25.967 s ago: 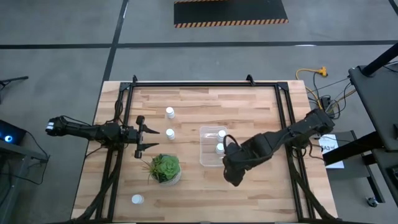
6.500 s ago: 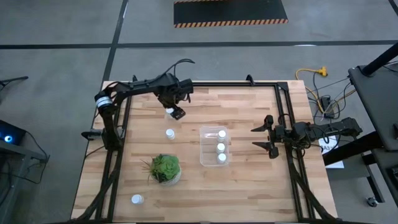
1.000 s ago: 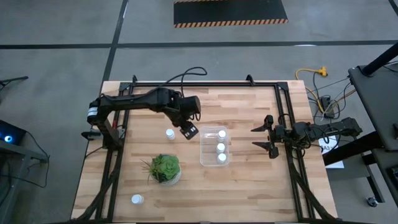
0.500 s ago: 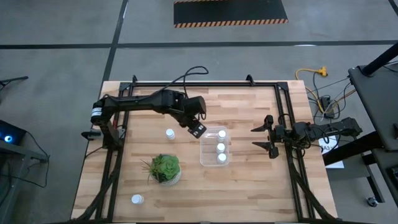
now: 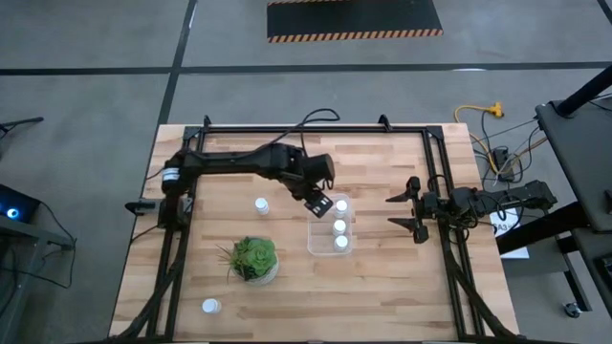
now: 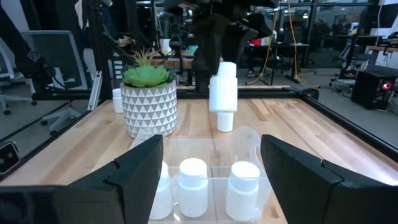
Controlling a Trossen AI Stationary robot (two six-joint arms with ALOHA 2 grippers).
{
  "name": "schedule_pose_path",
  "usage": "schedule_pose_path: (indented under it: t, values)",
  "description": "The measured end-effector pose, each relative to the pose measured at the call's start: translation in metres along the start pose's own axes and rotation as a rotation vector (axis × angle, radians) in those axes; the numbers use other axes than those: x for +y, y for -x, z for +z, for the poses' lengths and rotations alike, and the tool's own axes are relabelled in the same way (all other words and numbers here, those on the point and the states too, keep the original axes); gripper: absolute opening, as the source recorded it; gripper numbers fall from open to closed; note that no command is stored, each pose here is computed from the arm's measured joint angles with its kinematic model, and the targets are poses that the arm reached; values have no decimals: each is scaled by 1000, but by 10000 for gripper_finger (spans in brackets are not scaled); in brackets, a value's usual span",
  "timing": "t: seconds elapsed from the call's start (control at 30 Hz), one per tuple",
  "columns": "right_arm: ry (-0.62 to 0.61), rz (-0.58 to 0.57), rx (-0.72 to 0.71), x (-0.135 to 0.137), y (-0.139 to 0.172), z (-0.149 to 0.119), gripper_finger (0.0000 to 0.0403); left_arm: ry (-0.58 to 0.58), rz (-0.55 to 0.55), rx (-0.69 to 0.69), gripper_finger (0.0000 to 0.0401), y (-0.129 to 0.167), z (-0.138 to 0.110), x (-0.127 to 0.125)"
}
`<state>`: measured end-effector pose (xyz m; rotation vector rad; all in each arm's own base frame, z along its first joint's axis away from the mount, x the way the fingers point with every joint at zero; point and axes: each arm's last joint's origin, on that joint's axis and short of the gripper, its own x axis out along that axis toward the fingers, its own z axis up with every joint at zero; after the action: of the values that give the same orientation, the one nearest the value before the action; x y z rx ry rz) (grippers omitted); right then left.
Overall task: Pick and place pill bottles into a basket
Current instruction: Put the white medicine bottle into the transparent bin
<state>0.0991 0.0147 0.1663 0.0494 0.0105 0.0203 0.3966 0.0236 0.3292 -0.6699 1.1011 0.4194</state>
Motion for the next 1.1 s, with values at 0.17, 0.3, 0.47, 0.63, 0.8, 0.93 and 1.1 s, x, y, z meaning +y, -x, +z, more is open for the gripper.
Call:
schedule_pose_path:
  t: [0.17, 0.3, 0.47, 0.63, 0.8, 0.93, 1.1]
  values:
    - [2, -1, 0, 0, 0, 0, 260, -16, 40, 25, 144, -16, 7, -4]
    - [1, 0, 0, 0, 0, 0, 260, -15, 67, 32, 144, -30, 11, -6]
    - [2, 0, 0, 0, 0, 0, 260, -24, 91, 41, 144, -42, 13, -7]
    - [2, 2, 0, 0, 0, 0, 260, -50, 149, 58, 144, -52, 12, -5]
    - [0, 0, 0, 0, 0, 0, 260, -58, 187, 79, 144, -61, 10, -3]
    - [1, 0, 0, 0, 0, 0, 260, -64, 203, 58, 144, -62, 9, -4]
    - [0, 0, 0, 0, 0, 0, 260, -64, 207, 54, 144, -62, 10, -4]
